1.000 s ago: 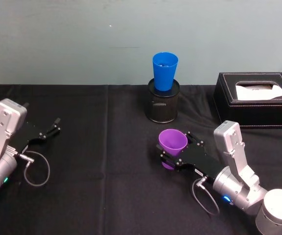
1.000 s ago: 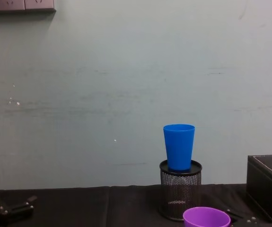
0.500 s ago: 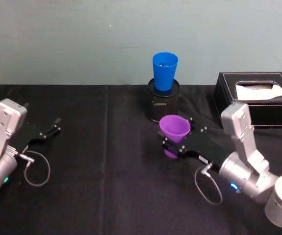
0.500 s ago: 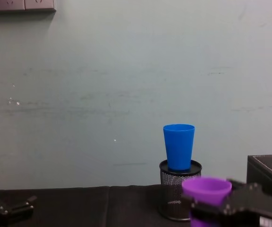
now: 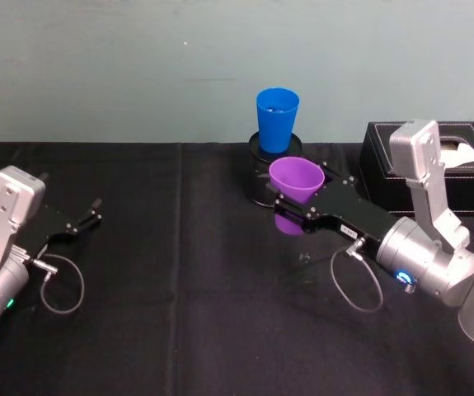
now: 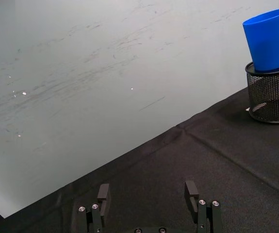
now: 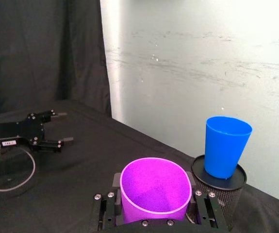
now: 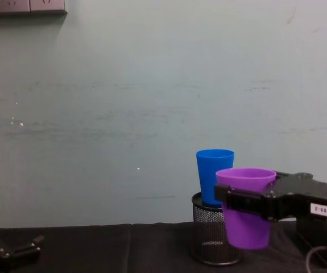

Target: Pick up one cup with a gripper and tap it against the other cup.

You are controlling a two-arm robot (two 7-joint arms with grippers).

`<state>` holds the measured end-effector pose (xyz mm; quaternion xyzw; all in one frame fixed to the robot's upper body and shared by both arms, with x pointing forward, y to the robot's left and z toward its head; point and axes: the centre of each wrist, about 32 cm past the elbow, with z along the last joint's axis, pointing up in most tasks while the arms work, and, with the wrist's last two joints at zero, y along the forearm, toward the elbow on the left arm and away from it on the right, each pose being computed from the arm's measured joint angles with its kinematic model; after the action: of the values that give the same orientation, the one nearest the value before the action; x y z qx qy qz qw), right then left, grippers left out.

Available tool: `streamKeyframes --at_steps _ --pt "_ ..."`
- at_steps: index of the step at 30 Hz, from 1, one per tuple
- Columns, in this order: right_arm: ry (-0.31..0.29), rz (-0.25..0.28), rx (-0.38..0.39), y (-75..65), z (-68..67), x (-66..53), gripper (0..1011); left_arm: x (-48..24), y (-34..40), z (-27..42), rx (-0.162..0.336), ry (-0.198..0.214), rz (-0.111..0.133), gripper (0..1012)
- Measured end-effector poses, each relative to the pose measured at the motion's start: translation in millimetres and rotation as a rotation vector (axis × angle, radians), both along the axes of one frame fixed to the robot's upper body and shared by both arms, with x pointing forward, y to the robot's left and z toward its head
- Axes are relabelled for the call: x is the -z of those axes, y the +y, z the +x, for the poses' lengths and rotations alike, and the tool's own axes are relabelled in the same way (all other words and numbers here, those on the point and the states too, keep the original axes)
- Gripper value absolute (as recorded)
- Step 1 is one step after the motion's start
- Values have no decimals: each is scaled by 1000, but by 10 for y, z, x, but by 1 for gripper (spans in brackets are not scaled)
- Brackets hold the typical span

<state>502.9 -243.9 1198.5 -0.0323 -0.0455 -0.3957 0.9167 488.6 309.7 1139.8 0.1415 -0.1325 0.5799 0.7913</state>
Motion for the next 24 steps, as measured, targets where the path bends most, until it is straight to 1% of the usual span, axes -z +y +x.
streamKeyframes --at_steps 1,24 --pt "0 7 2 12 9 -34 734 0 0 0 0 0 0 1000" --pt "-1 6 2 11 8 -23 734 0 0 0 0 0 0 1000"
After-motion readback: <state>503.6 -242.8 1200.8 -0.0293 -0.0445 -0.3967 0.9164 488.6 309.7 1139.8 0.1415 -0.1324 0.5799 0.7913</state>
